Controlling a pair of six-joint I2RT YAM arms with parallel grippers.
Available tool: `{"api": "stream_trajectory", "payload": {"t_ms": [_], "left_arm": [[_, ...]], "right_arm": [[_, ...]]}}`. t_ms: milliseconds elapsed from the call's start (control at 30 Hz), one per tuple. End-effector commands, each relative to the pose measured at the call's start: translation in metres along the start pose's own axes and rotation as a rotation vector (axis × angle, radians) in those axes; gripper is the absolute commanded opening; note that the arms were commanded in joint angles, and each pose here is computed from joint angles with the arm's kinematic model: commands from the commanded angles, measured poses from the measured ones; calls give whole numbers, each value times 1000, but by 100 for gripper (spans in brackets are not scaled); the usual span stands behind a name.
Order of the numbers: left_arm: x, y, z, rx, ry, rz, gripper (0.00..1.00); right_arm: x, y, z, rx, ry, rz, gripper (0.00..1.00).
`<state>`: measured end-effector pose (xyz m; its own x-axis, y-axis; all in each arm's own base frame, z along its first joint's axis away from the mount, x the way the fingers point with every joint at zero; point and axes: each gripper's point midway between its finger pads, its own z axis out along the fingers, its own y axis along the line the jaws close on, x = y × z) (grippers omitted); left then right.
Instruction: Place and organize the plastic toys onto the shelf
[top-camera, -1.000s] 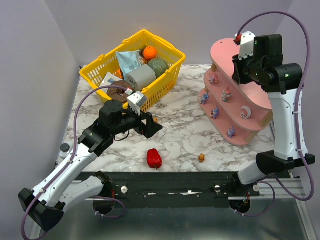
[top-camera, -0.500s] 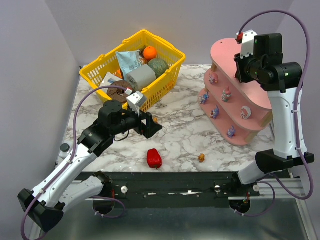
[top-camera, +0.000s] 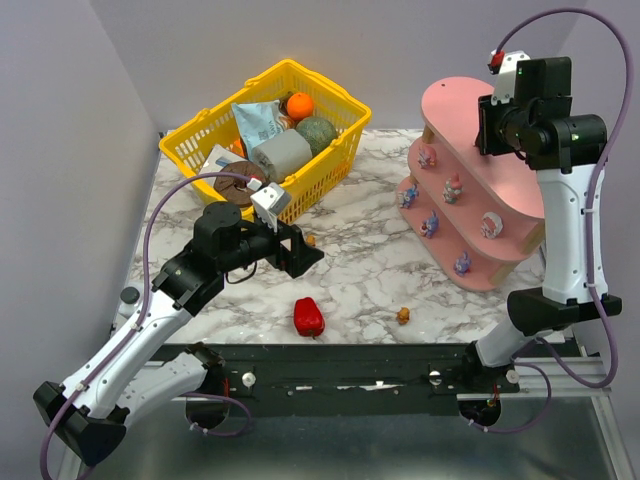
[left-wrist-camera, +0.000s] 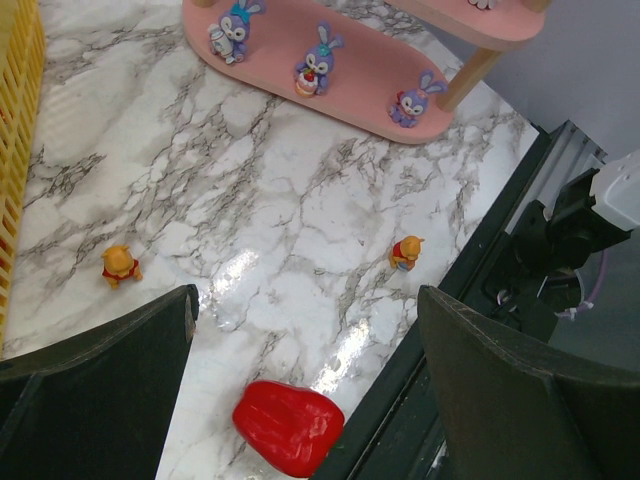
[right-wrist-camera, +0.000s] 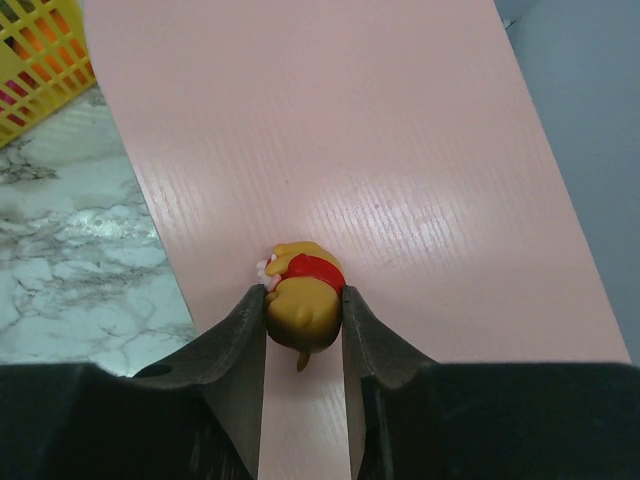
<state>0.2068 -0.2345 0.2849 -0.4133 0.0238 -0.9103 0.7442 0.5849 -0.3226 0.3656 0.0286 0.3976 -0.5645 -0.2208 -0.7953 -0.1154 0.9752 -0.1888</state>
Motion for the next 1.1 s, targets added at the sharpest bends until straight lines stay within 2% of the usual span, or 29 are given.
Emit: {"api": "stream_trajectory", "payload": {"t_ms": [0, 367, 700, 1067], "left_arm": [[1, -3, -3, 13, 0, -5, 99], [2, -2, -4, 10, 0, -3, 99], [0, -3, -4, 11, -2, -3, 99], [1, -3, -5, 13, -4, -1, 99]], "right_arm": [[-1, 8, -5, -41, 2, 64, 39], [8, 15, 3, -74, 51, 105, 47], [3, 7, 0, -40, 32, 117, 56], [1, -5, -3, 32, 20, 126, 57]]}}
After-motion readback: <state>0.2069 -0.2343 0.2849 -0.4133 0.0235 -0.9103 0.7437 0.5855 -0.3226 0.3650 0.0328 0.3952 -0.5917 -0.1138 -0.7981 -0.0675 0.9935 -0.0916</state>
